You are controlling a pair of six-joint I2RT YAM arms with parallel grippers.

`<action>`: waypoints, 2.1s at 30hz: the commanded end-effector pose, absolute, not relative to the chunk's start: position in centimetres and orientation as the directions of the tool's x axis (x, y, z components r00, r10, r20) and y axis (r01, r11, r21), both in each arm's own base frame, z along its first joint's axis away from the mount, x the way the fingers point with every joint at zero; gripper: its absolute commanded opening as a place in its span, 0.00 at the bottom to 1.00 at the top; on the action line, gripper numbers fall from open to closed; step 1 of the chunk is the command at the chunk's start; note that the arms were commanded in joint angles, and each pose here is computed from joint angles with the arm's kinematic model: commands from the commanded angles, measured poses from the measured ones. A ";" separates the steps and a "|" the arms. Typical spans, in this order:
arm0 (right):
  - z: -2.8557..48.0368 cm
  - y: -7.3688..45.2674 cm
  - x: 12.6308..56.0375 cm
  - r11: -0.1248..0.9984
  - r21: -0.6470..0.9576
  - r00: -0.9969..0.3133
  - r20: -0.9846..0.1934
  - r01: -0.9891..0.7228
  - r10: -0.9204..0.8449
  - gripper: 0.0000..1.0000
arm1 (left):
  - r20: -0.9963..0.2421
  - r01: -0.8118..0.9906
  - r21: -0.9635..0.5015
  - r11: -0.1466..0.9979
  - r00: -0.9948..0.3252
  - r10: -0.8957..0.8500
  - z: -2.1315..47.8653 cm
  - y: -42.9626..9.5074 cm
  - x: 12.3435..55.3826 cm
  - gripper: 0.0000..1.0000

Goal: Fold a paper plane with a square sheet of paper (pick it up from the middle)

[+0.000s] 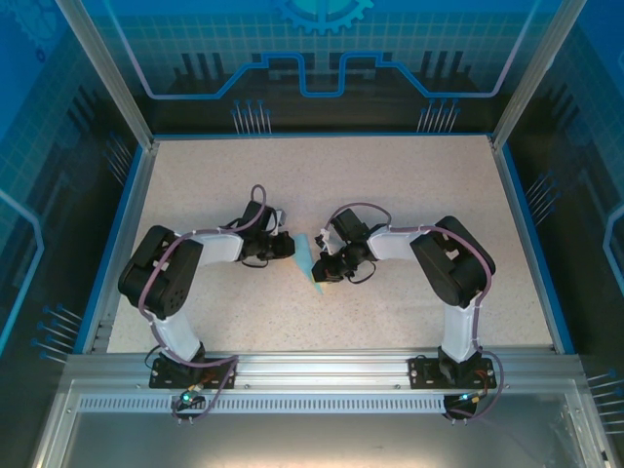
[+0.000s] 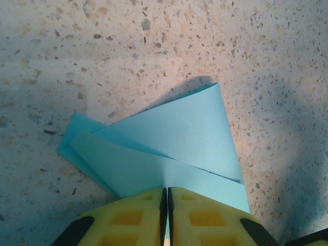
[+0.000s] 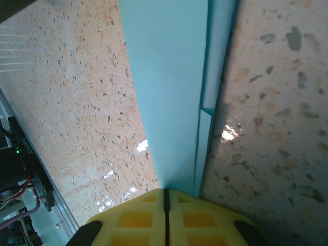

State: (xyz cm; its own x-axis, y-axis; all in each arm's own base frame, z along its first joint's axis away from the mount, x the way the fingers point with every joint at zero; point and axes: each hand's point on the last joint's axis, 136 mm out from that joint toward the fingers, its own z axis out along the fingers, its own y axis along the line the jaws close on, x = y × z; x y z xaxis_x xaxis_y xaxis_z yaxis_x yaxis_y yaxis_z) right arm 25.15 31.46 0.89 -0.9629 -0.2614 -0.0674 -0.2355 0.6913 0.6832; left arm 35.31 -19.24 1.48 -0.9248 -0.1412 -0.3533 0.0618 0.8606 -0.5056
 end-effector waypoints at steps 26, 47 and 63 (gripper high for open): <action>-3.0 27.5 22.5 0.816 0.558 -0.969 0.083 -0.148 -0.232 0.07 | -0.442 -0.082 -0.456 0.886 -0.844 -0.305 5.9 -13.7 38.4 0.24; -3.1 27.7 22.5 0.814 0.564 -0.969 0.088 -0.140 -0.229 0.06 | -0.352 0.096 -0.703 0.705 -0.908 -0.227 7.4 -23.5 29.5 0.14; -3.4 27.3 22.5 0.825 0.546 -0.969 0.091 -0.143 -0.228 0.02 | -0.241 0.032 -0.683 0.730 -0.953 -0.184 2.5 -25.6 28.8 0.04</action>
